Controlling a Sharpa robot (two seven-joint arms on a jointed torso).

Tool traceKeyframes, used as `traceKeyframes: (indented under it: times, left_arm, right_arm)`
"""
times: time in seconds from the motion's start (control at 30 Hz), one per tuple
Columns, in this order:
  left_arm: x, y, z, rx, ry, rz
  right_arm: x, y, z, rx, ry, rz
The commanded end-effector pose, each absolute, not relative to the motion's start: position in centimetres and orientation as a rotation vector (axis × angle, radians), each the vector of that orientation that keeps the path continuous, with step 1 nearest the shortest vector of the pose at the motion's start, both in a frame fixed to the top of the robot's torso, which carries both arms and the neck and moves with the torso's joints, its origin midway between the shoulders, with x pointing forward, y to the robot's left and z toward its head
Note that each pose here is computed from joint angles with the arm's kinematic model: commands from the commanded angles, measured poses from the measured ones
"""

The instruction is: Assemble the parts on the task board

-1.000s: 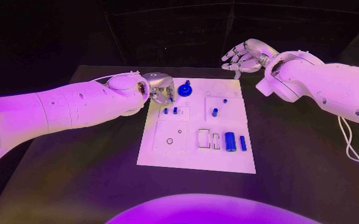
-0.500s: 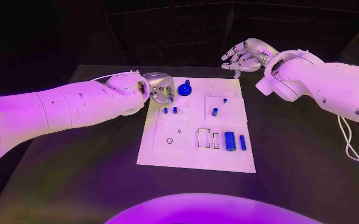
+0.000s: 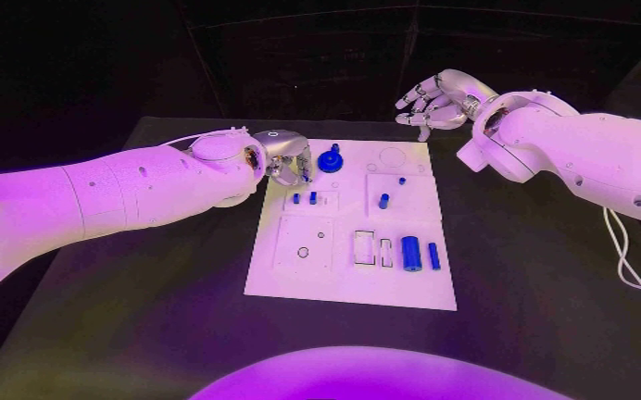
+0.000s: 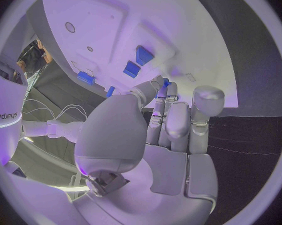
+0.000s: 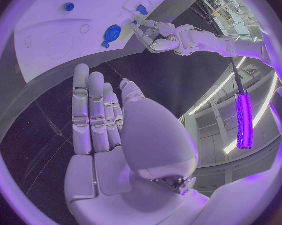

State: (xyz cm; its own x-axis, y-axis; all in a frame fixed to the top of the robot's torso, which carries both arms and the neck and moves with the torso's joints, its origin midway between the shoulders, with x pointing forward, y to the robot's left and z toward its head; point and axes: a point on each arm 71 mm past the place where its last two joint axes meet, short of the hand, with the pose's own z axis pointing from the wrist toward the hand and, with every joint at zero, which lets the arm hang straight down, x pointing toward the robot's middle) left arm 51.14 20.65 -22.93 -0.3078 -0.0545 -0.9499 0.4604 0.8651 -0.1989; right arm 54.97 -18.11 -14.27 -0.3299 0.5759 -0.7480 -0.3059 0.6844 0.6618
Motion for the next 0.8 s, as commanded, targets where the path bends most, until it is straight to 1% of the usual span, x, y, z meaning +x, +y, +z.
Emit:
traceKeyframes:
  times: [0.03, 0.33, 0.8]
  left_arm:
    - [51.09, 20.66, -22.63, 0.302, 1.797, -0.547]
    - [50.92, 21.01, -22.5, 0.296, 1.788, -0.549]
    - [50.78, 20.9, -22.26, 0.297, 1.781, -0.558]
  right_arm:
    - [54.98, -18.02, -14.07, 0.214, 1.678, 0.916]
    - [54.98, -18.04, -14.08, 0.214, 1.678, 0.916]
    - [54.97, -18.02, -14.11, 0.214, 1.679, 0.916]
